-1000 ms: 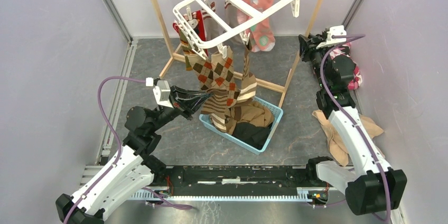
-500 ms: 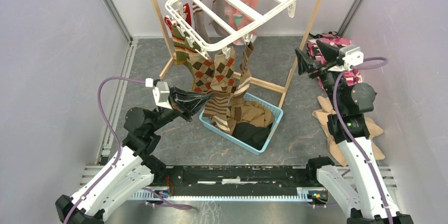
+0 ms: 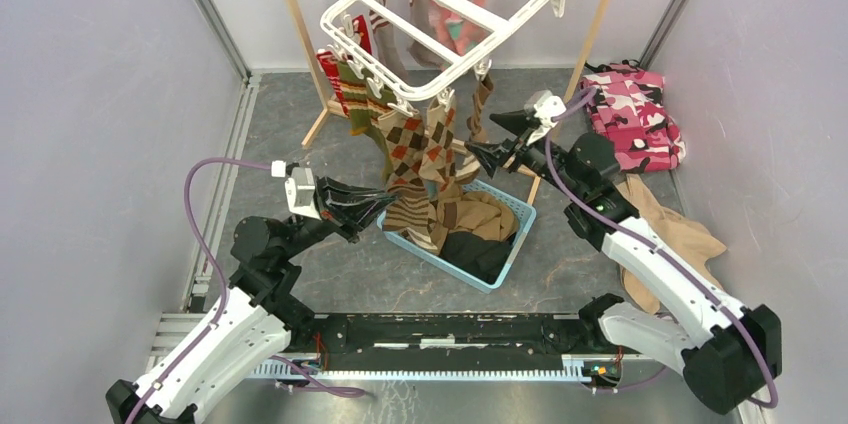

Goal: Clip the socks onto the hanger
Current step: Move the clothesline to the center of the board.

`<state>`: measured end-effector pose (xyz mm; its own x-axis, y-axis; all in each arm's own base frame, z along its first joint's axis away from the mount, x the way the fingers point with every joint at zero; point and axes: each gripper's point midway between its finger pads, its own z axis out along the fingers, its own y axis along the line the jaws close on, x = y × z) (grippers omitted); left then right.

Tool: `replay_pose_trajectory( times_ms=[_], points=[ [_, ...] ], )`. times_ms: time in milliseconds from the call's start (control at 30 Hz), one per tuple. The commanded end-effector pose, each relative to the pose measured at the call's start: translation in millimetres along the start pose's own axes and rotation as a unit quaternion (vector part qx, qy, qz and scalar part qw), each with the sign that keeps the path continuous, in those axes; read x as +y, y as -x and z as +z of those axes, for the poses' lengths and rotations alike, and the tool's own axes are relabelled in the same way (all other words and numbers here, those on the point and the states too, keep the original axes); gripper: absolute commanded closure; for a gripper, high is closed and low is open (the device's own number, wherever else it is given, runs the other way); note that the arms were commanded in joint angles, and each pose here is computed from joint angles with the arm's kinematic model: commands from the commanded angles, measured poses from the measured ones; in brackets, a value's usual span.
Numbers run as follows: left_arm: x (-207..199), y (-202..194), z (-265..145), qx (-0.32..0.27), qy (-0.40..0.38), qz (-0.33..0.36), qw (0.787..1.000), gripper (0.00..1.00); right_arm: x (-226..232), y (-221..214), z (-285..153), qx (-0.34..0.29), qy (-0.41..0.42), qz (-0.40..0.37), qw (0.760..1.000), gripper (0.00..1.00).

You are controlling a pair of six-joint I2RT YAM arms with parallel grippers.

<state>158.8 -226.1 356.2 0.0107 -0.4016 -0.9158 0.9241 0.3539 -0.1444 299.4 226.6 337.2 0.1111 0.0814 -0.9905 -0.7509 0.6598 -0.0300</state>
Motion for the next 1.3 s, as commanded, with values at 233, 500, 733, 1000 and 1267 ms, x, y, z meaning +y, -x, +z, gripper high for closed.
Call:
replay_pose_trajectory(
  times_ms=[233,500,733,1000,1267],
  points=[
    [-21,12,-12,-0.019,-0.034,-0.005,0.999,0.98,2,24,31,-0.031,-0.022,-0.037,0.999,0.47],
    [-28,14,-14,-0.021,-0.048,0.002,0.999,0.98,54,22,39,-0.035,0.042,-0.053,0.997,0.77],
    [-35,20,-18,-0.028,-0.058,0.014,0.998,0.98,106,24,59,-0.037,0.096,-0.057,0.993,0.80],
    [-41,28,-28,-0.034,-0.054,0.030,0.998,0.98,160,30,105,-0.035,0.147,-0.059,0.987,0.77],
    [-46,35,-39,-0.041,-0.045,0.047,0.997,0.98,178,35,128,-0.039,0.160,-0.060,0.984,0.67]
  ],
)
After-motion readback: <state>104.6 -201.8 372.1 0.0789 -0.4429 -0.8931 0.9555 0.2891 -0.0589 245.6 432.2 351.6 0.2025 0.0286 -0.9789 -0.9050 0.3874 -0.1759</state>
